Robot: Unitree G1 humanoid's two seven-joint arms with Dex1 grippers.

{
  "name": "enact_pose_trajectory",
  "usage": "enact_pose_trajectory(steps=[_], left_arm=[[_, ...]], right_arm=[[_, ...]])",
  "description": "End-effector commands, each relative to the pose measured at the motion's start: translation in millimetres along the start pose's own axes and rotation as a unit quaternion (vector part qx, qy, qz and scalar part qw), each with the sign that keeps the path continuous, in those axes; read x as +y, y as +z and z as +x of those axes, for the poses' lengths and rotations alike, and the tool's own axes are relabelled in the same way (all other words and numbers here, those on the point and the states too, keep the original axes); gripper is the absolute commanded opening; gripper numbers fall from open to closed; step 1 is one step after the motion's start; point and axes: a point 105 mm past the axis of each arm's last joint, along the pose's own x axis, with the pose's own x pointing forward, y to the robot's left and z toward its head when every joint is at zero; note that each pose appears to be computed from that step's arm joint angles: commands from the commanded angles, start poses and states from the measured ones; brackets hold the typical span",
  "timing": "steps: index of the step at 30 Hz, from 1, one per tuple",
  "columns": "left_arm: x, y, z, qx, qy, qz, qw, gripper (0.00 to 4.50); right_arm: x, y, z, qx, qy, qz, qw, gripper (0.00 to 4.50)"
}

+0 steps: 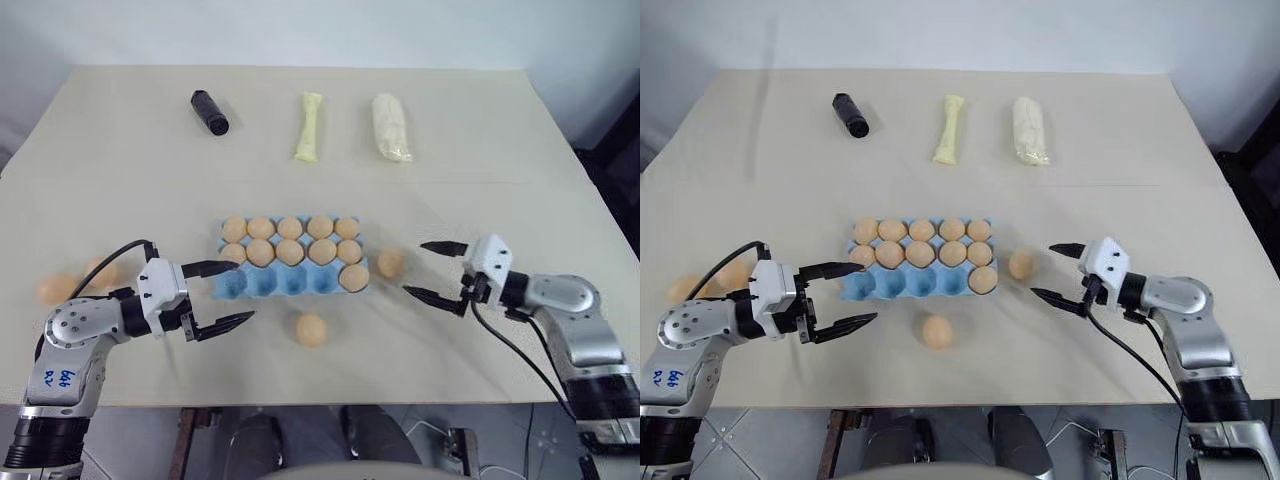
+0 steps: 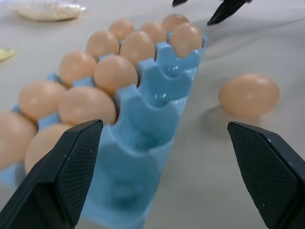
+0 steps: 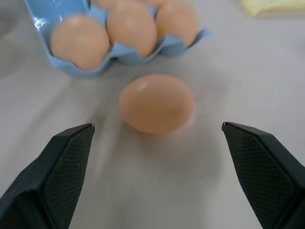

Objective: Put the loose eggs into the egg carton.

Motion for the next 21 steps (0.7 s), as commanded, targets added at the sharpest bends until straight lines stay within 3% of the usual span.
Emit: enact_pose_trajectory(steps=[1, 7, 10, 17, 21], left_arm=[[3, 7, 0, -0.008, 0.002, 0.016, 1.0, 4.47], [7, 9, -3, -0.008, 0.016, 0.018, 1.0, 4.47], [8, 10, -5, -0.007, 0.022, 0.018, 1.0, 4.5], [11, 8, -10, -0.005, 0.04, 0.012, 0.999, 4.5], [17, 8, -14, -0.008, 0.059, 0.005, 0.998, 4.5]], right_arm=[[-8, -1, 12, -0.001, 0.013, -0.011, 1.0, 4.5], [-16, -3, 32, -0.005, 0.025, -0.02, 0.999, 4.5], [-17, -3, 33, -0.012, 0.028, -0.022, 0.999, 3.9], [-17, 5, 16, -0.023, 0.022, -0.024, 0.999, 1.58], [-15, 38, -1, -0.052, 0.026, -0.028, 0.998, 1.58]])
